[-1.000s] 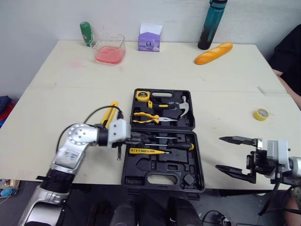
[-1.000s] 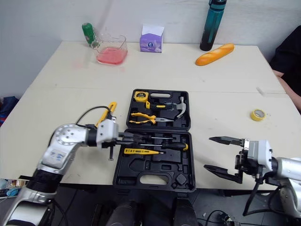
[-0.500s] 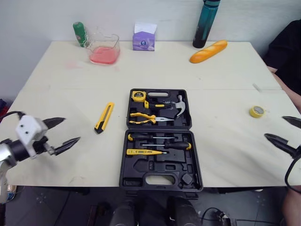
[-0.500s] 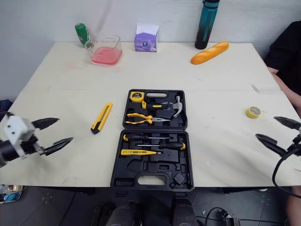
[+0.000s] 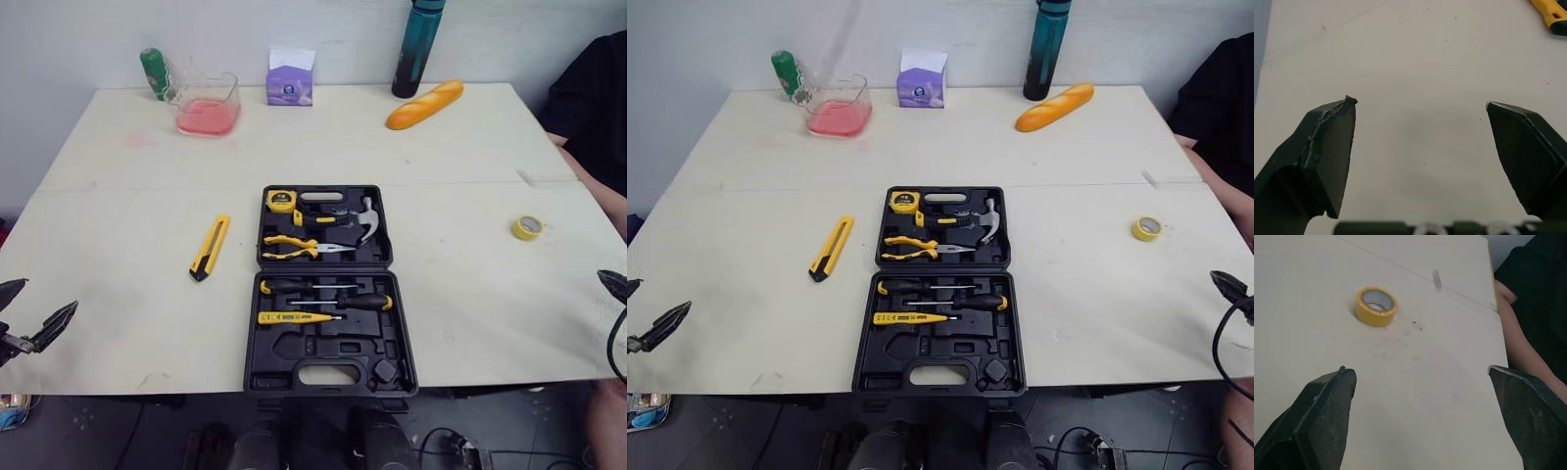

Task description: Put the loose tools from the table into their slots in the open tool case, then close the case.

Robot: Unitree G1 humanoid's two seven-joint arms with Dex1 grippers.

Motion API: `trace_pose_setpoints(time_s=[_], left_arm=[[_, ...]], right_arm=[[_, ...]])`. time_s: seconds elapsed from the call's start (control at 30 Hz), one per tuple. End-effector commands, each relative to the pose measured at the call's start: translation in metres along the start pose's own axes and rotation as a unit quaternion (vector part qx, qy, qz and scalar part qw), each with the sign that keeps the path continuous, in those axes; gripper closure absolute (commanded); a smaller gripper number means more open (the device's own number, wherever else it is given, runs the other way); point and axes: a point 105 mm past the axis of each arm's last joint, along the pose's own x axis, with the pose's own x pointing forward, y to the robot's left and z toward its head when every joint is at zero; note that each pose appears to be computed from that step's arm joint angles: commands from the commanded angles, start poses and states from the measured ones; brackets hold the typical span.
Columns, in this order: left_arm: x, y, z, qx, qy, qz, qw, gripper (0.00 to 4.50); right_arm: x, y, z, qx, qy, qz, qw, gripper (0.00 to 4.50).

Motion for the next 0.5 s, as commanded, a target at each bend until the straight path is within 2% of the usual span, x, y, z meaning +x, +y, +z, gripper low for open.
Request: trace_pose_setpoints(time_s=[0.03, 0.2, 0.5], left_arm=[[0.001, 0.002, 0.011, 0.012, -0.018, 0.005, 1.000, 0.03], [0.006, -0.002, 0.016, 0.011, -0.021, -0.006, 1.000, 0.03], [0.026, -0.026, 0.041, -0.006, -0.025, -0.044, 0.999, 0.03]], right_arm=[[-0.003, -0.007, 0.007, -0.024, -0.003, -0.008, 1.000, 0.00], [0.002, 0.004, 0.006, -0.033, -0.011, 0.022, 0.999, 0.00], [0.013, 0.047, 0.030, -0.001, -0.144, 0.148, 0.978, 0.00]])
